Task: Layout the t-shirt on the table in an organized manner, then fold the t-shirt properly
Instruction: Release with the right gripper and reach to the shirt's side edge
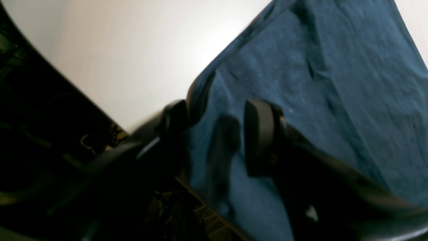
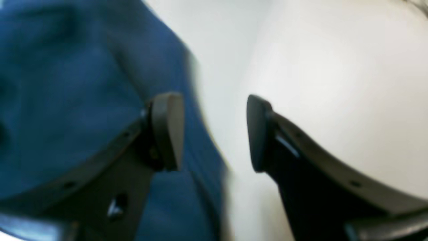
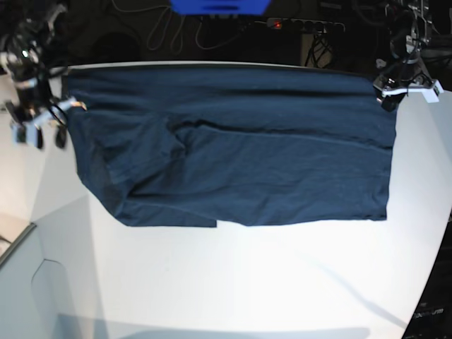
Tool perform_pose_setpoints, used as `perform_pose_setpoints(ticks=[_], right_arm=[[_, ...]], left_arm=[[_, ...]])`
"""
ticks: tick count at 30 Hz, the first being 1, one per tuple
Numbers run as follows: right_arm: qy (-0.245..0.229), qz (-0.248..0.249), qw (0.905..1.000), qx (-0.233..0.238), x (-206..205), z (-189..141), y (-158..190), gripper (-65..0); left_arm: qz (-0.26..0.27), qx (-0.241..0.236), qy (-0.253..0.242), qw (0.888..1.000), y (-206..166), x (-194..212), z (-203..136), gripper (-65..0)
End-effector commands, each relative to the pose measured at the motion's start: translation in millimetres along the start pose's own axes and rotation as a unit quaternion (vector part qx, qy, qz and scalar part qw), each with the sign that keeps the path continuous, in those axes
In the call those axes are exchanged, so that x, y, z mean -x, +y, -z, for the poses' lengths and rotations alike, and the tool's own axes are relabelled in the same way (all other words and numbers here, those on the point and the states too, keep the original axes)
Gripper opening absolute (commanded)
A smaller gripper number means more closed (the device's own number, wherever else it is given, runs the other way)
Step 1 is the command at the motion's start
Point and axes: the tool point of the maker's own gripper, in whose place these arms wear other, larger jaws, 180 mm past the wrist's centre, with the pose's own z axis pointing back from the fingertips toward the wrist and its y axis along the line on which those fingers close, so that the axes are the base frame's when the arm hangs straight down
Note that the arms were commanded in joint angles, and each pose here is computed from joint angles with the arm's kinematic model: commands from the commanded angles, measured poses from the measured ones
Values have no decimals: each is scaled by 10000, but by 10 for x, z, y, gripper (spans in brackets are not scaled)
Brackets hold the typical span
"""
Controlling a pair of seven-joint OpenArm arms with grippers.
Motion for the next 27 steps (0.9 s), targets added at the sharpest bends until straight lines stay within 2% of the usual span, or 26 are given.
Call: perform_pose_setpoints(ticks=[1, 6, 10, 13, 15, 19, 22, 24, 27], right_arm=[[-465, -165, 9988, -55, -333, 93, 16, -347], [-698, -558, 9936, -691, -766, 647, 538, -347], [-477, -729, 9885, -1234, -831, 1095, 939, -347], [-208, -864, 9855, -1447, -826, 1366, 1097, -346], [-52, -769, 9837, -1626, -805, 1532, 1203, -330], [288, -571, 9808, -1843, -733, 1776, 1206, -281], [546, -445, 9777, -1979, -642, 1879, 1204, -269], [629, -398, 9817, -1751, -626, 1944, 1063, -265], [365, -240, 9851, -1665, -665, 1983, 1055, -266]], left_arm=[[21, 17, -18, 10000, -5, -50, -13, -374], [44, 152, -105, 9998, -111, -117, -28, -374], [47, 196, -135, 9997, -147, -140, -30, -374], [47, 196, -135, 9997, -147, -140, -30, -374], [47, 196, -135, 9997, -147, -140, -30, -374], [47, 196, -135, 9997, -147, -140, -30, -374], [56, 190, -132, 9997, -140, -142, -32, -374], [55, 184, -128, 9997, -135, -138, -32, -374], [54, 171, -120, 9998, -125, -132, -30, -374]])
